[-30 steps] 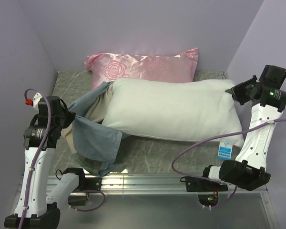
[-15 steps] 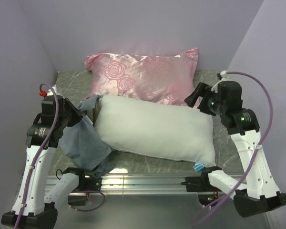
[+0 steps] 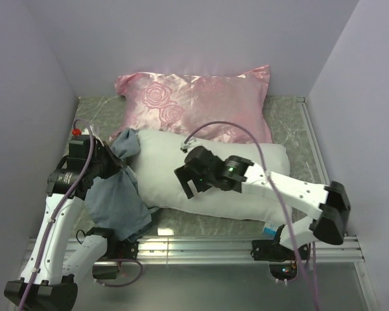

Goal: Remove the pillowcase from the pillow

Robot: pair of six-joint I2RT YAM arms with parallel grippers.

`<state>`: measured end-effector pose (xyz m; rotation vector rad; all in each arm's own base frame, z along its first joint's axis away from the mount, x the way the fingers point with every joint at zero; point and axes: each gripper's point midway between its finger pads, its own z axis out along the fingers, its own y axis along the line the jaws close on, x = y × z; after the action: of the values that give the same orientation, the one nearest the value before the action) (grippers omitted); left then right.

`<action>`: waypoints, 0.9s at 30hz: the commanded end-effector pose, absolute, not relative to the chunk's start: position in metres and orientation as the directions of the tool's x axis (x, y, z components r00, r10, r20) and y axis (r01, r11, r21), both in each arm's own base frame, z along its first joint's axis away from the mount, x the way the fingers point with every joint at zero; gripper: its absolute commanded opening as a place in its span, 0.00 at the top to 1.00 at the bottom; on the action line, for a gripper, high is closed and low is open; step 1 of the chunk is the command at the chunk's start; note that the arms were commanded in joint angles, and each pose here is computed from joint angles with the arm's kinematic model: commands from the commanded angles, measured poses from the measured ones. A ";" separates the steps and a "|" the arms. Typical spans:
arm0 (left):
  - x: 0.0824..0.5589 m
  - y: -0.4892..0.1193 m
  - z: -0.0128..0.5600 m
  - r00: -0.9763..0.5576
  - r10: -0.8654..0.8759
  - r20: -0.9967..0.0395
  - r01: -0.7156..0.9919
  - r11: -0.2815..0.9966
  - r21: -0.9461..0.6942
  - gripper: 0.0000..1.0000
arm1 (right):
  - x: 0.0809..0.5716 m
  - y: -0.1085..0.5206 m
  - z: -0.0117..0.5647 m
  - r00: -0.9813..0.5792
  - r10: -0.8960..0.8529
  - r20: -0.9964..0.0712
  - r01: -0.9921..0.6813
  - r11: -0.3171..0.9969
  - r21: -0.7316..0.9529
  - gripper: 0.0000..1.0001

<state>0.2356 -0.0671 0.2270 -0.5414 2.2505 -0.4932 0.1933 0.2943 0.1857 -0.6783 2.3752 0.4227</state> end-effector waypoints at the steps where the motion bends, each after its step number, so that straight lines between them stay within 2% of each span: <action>1: 0.242 -0.075 0.232 -0.623 -0.506 -0.597 -0.174 0.833 -0.524 0.99 | 0.208 0.297 0.155 -0.653 -0.414 -0.634 -0.527 0.850 -0.012 0.00; 3: 0.242 -0.074 0.230 -0.621 -0.507 -0.598 -0.181 0.835 -0.520 0.99 | 0.215 0.291 0.131 -0.677 -0.434 -0.594 -0.482 0.872 -0.088 0.02; 5: 0.241 -0.070 0.229 -0.619 -0.510 -0.597 -0.203 0.839 -0.505 0.99 | 0.223 0.285 0.129 -0.688 -0.434 -0.582 -0.437 0.888 -0.145 0.20; 6: 0.242 -0.065 0.227 -0.608 -0.513 -0.606 -0.226 0.844 -0.487 0.99 | 0.228 0.271 0.134 -0.693 -0.428 -0.580 -0.390 0.900 -0.197 0.43; 7: 0.242 -0.061 0.226 -0.602 -0.520 -0.605 -0.247 0.842 -0.479 0.99 | 0.235 0.271 0.151 -0.685 -0.400 -0.610 -0.359 0.913 -0.195 0.90; 8: 0.241 -0.060 0.225 -0.600 -0.525 -0.604 -0.256 0.841 -0.477 0.99 | 0.242 0.263 0.169 -0.681 -0.358 -0.639 -0.318 0.930 -0.182 1.00; 12: 0.238 -0.053 0.222 -0.571 -0.548 -0.611 -0.295 0.831 -0.471 1.00 | 0.257 0.231 0.252 -0.656 -0.188 -0.731 -0.197 0.978 -0.075 1.00; 13: 0.239 -0.045 0.219 -0.548 -0.559 -0.622 -0.334 0.828 -0.450 1.00 | 0.261 0.226 0.290 -0.616 -0.117 -0.779 -0.175 0.984 -0.009 1.00; 16: 0.237 -0.037 0.209 -0.536 -0.571 -0.622 -0.379 0.821 -0.428 1.00 | 0.263 0.201 0.347 -0.563 -0.005 -0.826 -0.110 0.992 0.068 1.00; 20: 0.233 -0.030 0.194 -0.521 -0.591 -0.616 -0.429 0.805 -0.409 1.00 | 0.263 0.173 0.387 -0.516 0.069 -0.854 -0.048 0.993 0.109 1.00; 27: 0.232 -0.019 0.187 -0.489 -0.617 -0.617 -0.492 0.779 -0.388 1.00 | 0.269 0.126 0.402 -0.482 0.169 -0.860 0.070 0.986 0.154 1.00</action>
<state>0.2297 -0.0301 0.1861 -0.7600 2.2289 -0.2552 0.2667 0.1522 0.3636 0.0208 2.2075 0.0850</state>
